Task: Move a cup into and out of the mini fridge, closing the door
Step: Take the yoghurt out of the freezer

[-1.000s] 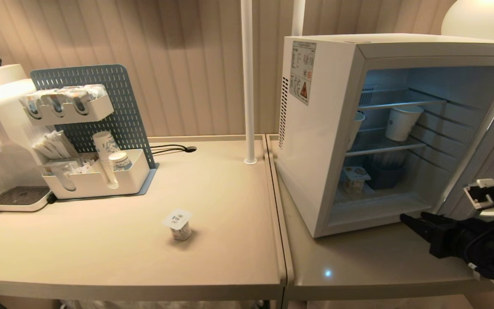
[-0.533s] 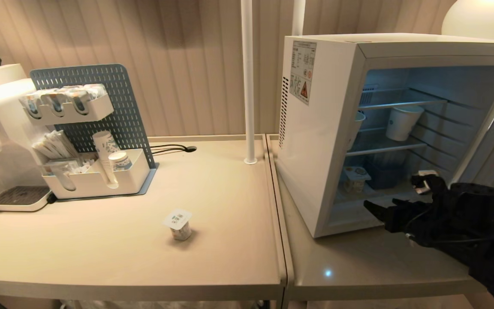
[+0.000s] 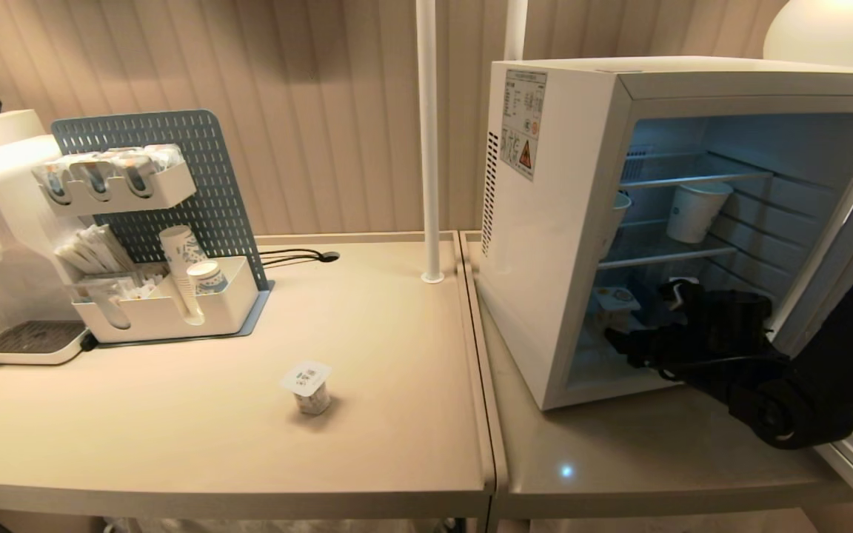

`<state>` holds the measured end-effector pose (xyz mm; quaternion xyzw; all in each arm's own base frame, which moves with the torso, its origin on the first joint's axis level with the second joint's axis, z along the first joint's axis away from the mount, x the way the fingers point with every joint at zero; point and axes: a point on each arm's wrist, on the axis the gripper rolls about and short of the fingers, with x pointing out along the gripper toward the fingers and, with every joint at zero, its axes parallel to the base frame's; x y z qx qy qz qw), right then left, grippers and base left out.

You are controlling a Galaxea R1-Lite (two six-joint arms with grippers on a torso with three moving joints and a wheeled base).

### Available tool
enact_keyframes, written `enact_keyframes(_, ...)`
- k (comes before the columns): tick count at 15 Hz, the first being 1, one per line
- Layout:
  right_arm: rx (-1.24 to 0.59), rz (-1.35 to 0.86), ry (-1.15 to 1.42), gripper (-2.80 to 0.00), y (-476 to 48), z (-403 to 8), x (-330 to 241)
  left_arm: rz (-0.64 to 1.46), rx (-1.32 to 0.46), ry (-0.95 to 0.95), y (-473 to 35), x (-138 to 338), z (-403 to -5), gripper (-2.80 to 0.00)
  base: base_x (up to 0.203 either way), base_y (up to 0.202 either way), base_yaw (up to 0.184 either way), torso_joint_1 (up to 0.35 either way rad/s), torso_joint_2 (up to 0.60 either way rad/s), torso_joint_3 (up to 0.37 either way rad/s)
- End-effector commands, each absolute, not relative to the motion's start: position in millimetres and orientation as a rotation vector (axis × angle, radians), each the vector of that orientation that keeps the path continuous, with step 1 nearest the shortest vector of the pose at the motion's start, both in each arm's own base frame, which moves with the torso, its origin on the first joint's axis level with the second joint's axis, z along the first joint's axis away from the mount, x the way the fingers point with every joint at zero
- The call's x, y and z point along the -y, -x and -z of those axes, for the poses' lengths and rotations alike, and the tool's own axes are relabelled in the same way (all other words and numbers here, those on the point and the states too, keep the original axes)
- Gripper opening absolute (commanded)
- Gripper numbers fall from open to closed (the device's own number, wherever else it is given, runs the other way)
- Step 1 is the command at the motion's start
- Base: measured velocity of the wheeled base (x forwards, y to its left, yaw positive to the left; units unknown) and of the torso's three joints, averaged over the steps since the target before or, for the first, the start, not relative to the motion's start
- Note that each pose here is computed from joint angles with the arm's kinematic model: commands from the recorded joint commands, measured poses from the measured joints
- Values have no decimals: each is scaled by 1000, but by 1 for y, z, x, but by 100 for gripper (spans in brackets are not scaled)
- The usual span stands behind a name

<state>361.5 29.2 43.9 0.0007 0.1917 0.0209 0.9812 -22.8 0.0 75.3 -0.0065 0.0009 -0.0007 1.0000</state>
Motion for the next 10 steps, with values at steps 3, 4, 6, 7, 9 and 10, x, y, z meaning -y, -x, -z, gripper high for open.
enact_keyframes(3,-386,-29,3,0,-386,-38,-32,0,-3,14,23,0,-75,-280,0,0,0,0,0,0)
enact_keyframes(4,-386,-28,3,0,-392,-38,-32,0,-3,14,23,0,-75,-280,0,0,0,0,0,0)
enact_keyframes(6,-386,-27,4,0,-401,-38,-33,0,-3,15,23,0,-75,-280,0,0,0,0,0,0)
enact_keyframes(7,-386,-27,4,0,-406,-39,-33,0,-3,15,23,0,-75,-280,0,0,0,0,0,0)
enact_keyframes(9,-389,-25,5,0,-414,-36,-34,0,-3,17,23,0,-75,-280,0,0,0,0,0,0)
enact_keyframes(10,-392,-15,8,0,-417,-33,-34,0,-3,17,23,0,-75,-280,0,0,0,0,0,0)
